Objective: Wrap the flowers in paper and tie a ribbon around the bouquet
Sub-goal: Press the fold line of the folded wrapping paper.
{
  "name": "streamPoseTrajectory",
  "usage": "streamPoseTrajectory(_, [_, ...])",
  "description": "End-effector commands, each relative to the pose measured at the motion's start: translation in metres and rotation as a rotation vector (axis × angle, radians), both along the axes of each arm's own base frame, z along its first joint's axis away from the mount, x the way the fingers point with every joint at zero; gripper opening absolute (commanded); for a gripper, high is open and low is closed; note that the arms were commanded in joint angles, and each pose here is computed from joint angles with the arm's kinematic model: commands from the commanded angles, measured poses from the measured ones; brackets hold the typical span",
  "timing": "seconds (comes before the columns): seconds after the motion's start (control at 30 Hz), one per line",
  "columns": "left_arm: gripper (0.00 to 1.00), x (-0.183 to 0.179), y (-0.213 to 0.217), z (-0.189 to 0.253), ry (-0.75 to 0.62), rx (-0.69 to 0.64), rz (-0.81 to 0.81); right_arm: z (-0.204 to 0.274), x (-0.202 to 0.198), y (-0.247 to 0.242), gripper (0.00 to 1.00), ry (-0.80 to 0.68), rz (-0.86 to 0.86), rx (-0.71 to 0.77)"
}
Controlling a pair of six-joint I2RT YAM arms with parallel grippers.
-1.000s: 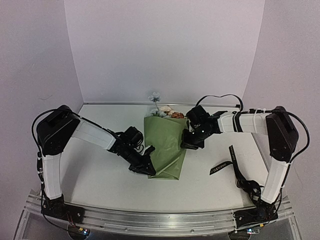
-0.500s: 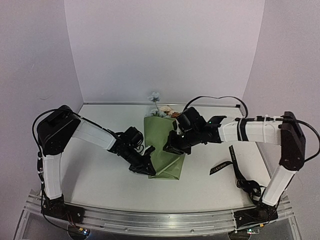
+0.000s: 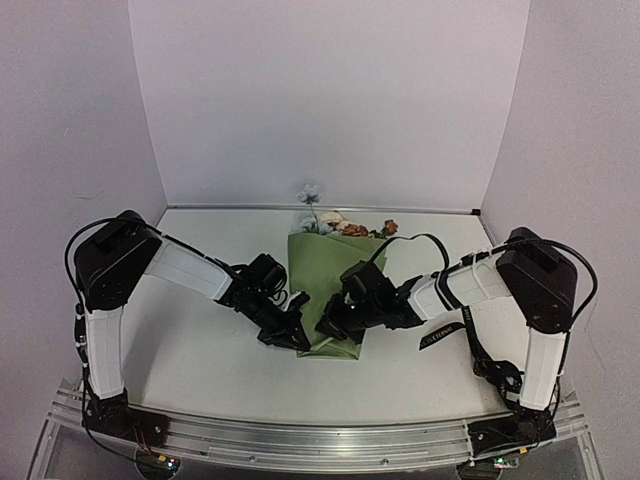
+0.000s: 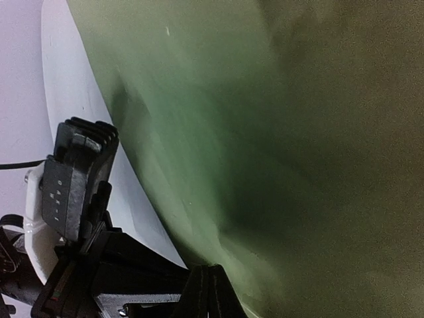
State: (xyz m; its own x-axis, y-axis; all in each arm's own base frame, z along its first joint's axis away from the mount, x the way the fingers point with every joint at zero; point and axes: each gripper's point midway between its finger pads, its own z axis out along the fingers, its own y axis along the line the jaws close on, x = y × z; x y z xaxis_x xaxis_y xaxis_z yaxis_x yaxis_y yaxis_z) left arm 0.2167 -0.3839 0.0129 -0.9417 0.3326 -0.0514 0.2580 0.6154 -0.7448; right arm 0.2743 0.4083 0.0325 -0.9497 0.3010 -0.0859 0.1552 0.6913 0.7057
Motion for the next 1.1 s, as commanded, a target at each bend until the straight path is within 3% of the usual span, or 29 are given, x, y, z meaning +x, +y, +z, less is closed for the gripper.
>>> streamPoseTrajectory(0.0, [0.01, -0.002, 0.016, -0.032, 0.002, 0.121, 0.025, 0.002, 0.004, 0.0, 0.03, -0.037, -0.059, 0.039])
streamPoseTrajectory(0.53, [0.0, -0.004, 0.029, -0.052, 0.036, 0.213, 0.053, -0.034, 0.001, -0.047, 0.02, -0.048, -0.117, -0.079])
streamPoseTrajectory(1.07, [0.0, -0.007, 0.035, -0.062, 0.055, 0.255, 0.064, -0.019, 0.019, -0.077, 0.03, -0.056, -0.149, -0.024])
